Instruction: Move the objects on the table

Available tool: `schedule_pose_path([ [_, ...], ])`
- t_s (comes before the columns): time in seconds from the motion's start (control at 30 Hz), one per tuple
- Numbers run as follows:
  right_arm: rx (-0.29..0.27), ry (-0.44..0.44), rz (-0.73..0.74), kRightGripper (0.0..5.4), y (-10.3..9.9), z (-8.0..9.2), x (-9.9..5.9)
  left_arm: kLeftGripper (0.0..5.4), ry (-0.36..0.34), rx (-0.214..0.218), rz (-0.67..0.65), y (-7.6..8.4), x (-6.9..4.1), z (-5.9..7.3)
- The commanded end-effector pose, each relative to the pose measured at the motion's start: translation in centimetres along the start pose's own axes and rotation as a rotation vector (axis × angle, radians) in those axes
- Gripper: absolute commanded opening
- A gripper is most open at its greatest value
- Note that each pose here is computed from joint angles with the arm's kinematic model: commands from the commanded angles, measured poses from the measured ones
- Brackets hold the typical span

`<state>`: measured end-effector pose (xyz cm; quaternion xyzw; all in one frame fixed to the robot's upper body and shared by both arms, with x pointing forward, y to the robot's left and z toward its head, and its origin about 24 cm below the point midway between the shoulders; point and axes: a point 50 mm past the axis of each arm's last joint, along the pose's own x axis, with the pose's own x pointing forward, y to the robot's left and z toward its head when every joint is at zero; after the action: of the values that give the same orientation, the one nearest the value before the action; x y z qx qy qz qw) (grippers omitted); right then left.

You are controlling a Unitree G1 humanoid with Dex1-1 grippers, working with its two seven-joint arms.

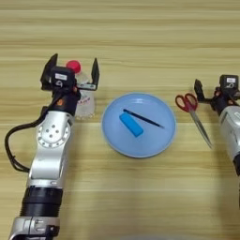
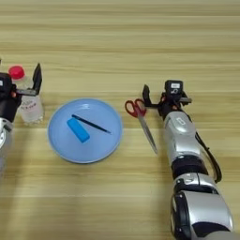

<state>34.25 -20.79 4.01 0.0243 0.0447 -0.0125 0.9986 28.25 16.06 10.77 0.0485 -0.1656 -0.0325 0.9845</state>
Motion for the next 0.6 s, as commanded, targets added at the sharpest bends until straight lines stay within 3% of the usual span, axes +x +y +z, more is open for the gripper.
schedule_pose_path([
  [0.03, -0.009, 0.001, 0.005, 5.4, 0.0, 0.3, 0.3, 5.38, -0.06, -0.019, -0.004, 0.2, 0.1, 1.3],
  [0.17, -0.008, 0.002, 0.003, 5.4, 0.0, 0.3, 0.3, 5.38, -0.103, -0.019, 0.033, 0.9, 0.2, 2.2],
  [0.6, -0.008, 0.001, 0.002, 5.4, 0.1, 0.3, 0.3, 5.38, -0.136, 0.021, 0.158, 4.2, 0.2, 3.3],
])
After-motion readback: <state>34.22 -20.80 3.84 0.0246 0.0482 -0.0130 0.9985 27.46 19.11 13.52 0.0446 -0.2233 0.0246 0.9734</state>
